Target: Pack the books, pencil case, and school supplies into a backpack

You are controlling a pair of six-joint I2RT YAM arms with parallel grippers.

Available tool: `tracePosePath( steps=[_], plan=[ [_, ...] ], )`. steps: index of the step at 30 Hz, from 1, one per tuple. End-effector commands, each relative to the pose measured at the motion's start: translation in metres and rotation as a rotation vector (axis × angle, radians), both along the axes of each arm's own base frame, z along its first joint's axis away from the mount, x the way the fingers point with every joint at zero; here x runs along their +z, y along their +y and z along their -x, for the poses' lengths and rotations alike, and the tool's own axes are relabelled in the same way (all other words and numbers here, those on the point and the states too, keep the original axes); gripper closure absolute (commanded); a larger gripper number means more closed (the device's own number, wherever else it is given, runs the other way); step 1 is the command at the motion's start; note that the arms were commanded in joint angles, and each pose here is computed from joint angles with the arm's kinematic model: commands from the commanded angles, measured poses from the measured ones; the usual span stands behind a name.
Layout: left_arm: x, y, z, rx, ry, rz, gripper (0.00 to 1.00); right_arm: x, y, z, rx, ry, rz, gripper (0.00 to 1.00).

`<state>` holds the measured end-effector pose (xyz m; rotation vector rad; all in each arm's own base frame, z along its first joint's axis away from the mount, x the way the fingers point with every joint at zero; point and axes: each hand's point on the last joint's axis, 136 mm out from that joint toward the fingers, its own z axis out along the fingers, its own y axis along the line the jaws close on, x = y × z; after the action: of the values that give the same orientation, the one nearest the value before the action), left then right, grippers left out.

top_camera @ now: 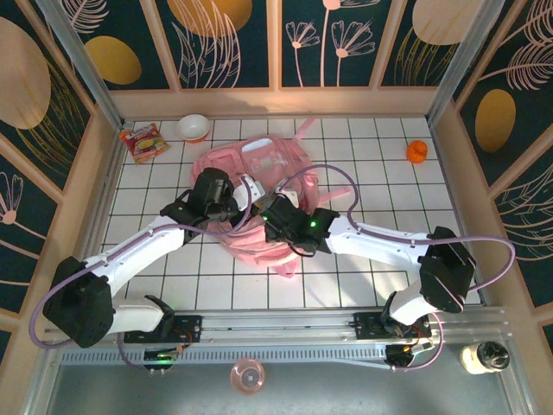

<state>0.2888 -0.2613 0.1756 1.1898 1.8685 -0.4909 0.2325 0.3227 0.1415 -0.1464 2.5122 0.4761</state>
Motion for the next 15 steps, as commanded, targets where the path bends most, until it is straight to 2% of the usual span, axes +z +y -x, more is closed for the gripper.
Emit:
tracePosePath(
  steps=[1, 4, 5, 8, 10, 12, 15],
  plan=[
    [0.034, -0.006, -0.008, -0.007, -0.079, 0.064, 1.00, 0.000, -0.022, -0.010, -0.062, -0.023, 0.025, 1.00],
    [0.028, -0.001, -0.010, 0.016, -0.084, 0.039, 1.00, 0.008, -0.019, -0.007, -0.007, -0.025, -0.014, 1.00],
    [0.029, -0.001, -0.010, 0.019, -0.084, 0.039, 0.95, 0.012, -0.013, -0.004, 0.041, -0.023, -0.046, 1.00],
    [0.035, -0.003, -0.001, -0.017, -0.080, 0.064, 0.62, 0.021, 0.003, 0.005, 0.173, 0.016, -0.173, 1.00],
    [0.039, -0.003, 0.013, -0.070, -0.088, 0.075, 0.48, 0.027, 0.008, 0.009, 0.225, 0.046, -0.244, 1.00],
    [0.040, 0.001, 0.029, -0.120, -0.102, 0.077, 0.43, 0.033, 0.008, 0.008, 0.248, 0.067, -0.292, 1.00],
    [0.039, 0.010, 0.054, -0.187, -0.150, 0.070, 0.41, 0.040, 0.009, 0.007, 0.288, 0.104, -0.357, 1.00]
  ],
)
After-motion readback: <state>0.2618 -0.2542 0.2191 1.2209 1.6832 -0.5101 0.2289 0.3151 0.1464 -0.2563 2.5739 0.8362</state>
